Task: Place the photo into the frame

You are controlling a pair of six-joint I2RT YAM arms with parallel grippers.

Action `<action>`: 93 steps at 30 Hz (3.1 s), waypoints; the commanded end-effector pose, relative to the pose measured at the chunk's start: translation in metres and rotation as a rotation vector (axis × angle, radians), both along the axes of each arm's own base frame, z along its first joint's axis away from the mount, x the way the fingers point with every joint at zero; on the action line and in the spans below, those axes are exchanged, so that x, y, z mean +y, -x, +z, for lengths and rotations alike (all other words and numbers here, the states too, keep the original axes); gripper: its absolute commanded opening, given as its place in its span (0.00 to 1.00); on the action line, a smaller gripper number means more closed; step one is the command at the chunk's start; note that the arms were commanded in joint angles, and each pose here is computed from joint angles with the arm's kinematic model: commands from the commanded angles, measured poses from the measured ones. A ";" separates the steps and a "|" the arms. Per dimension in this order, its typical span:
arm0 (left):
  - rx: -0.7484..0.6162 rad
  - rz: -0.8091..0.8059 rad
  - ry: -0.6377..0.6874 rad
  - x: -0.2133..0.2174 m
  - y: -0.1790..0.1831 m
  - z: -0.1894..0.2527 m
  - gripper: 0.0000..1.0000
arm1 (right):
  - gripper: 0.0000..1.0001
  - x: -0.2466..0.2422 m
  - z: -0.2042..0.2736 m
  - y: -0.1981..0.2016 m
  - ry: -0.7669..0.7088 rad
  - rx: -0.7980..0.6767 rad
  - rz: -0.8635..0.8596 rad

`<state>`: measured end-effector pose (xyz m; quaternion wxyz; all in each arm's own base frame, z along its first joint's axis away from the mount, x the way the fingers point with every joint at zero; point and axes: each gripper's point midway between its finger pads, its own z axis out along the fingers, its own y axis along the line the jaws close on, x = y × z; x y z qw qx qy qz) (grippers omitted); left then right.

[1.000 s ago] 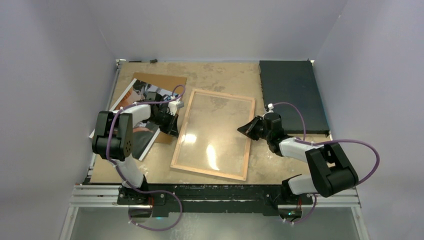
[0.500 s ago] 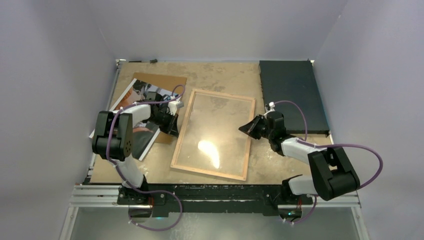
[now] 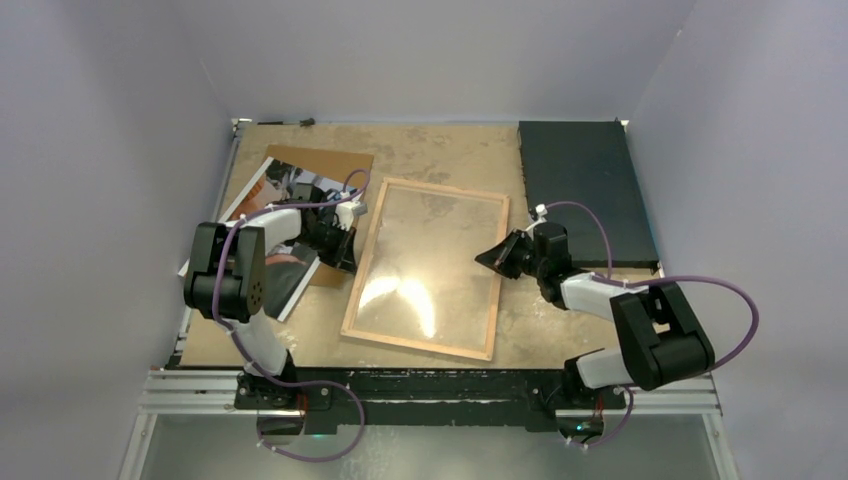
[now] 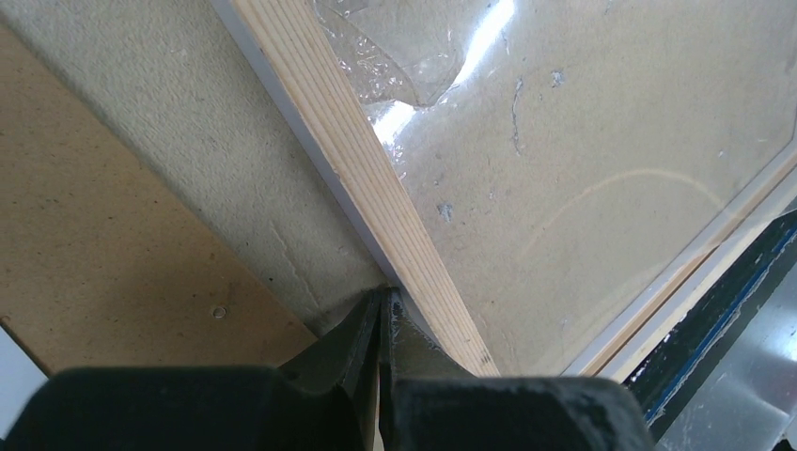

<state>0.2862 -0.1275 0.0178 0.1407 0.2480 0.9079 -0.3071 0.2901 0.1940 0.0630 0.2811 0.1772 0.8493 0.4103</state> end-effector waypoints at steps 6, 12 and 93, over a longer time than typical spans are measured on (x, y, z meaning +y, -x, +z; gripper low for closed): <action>-0.077 -0.014 0.032 -0.007 -0.013 0.021 0.00 | 0.00 0.015 0.019 0.008 -0.116 0.012 0.048; -0.074 -0.015 0.033 -0.007 -0.011 0.021 0.00 | 0.00 0.025 0.042 0.009 -0.220 0.045 0.057; -0.076 -0.024 0.049 -0.009 -0.007 0.026 0.00 | 0.00 0.031 0.070 0.017 -0.279 0.029 0.040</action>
